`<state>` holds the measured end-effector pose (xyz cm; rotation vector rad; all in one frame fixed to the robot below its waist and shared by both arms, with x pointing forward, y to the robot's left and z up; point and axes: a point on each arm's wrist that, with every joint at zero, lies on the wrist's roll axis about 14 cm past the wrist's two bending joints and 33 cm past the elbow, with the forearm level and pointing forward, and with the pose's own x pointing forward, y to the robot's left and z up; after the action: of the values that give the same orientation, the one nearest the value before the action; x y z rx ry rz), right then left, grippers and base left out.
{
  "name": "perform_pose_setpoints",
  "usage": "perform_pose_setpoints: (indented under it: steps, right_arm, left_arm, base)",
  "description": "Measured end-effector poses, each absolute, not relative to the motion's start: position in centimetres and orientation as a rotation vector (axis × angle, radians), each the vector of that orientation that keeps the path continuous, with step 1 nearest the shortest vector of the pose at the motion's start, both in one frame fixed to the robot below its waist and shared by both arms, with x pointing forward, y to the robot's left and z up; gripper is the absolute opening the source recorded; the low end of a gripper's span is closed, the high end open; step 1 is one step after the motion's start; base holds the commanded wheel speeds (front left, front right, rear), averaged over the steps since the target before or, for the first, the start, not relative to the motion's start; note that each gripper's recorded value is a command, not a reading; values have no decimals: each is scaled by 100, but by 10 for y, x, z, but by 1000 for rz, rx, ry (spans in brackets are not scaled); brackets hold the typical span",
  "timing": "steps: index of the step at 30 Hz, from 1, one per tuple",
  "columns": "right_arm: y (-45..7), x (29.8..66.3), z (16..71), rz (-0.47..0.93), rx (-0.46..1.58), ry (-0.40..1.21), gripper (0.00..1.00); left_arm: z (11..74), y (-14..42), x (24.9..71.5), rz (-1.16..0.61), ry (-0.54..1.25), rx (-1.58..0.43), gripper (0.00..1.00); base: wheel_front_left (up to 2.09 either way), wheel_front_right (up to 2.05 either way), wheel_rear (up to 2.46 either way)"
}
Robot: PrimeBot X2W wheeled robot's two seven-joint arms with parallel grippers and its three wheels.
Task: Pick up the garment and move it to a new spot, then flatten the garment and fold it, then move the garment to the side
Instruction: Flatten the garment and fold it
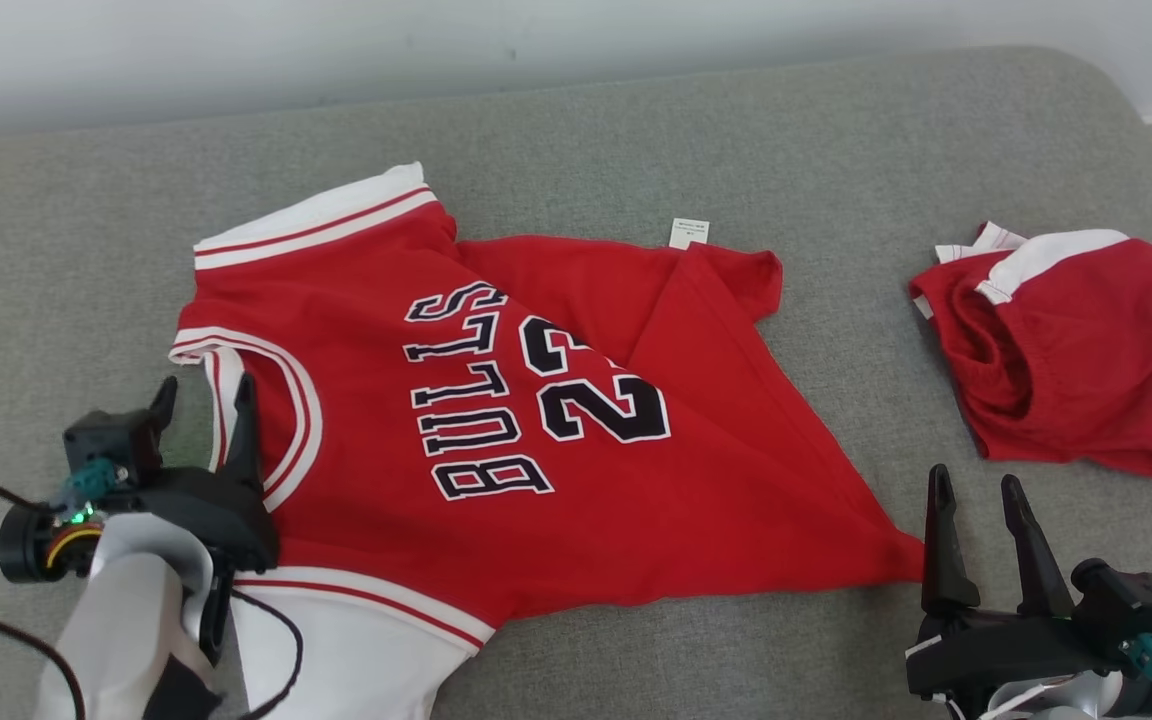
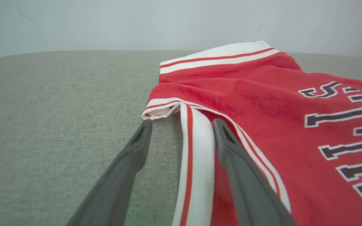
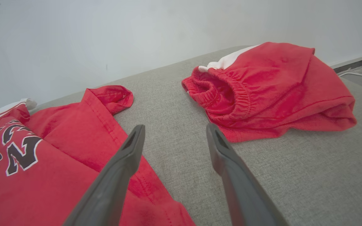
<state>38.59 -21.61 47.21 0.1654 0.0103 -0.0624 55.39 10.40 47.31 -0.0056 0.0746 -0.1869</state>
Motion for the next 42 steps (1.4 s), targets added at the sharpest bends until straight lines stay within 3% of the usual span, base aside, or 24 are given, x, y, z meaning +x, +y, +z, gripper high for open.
perform_pose_setpoints:
  steps: [18, 19, 20, 21, 28, 39, 40, 41, 42]
  right_arm:
    - [-225, 393, 456, -90, 172, 56, 100]
    - [-224, 394, 456, -89, 172, 56, 100]
    - [-224, 395, 456, -88, 171, 55, 100]
    - [-224, 396, 456, -87, 171, 53, 100]
    - [-224, 401, 452, -88, 177, 62, 100]
    - [-228, 409, 447, -96, 186, 71, 100]
    - [-228, 409, 447, -98, 189, 71, 100]
    - [-229, 409, 447, -101, 189, 71, 100]
    - [-231, 410, 447, -105, 188, 70, 100]
  left_arm:
    - [453, 109, 611, -152, 188, 92, 100]
    - [451, 108, 612, -163, 193, 107, 42]
    - [449, 107, 612, -170, 201, 121, 2]
    - [447, 106, 612, -177, 209, 129, 0]
    - [450, 109, 626, -189, 188, 203, 0]
    - [517, 150, 682, -98, -17, 336, 0]
    - [517, 150, 684, -100, -17, 339, 36]
    - [514, 150, 685, -100, -10, 335, 100]
    - [510, 149, 685, -101, -1, 324, 100]
  base:
    - [0, 0, 0]
    - [0, 0, 0]
    - [0, 0, 0]
    - [0, 0, 0]
    - [0, 0, 0]
    - [0, 0, 0]
    - [0, 0, 0]
    - [0, 0, 0]
    - [0, 0, 0]
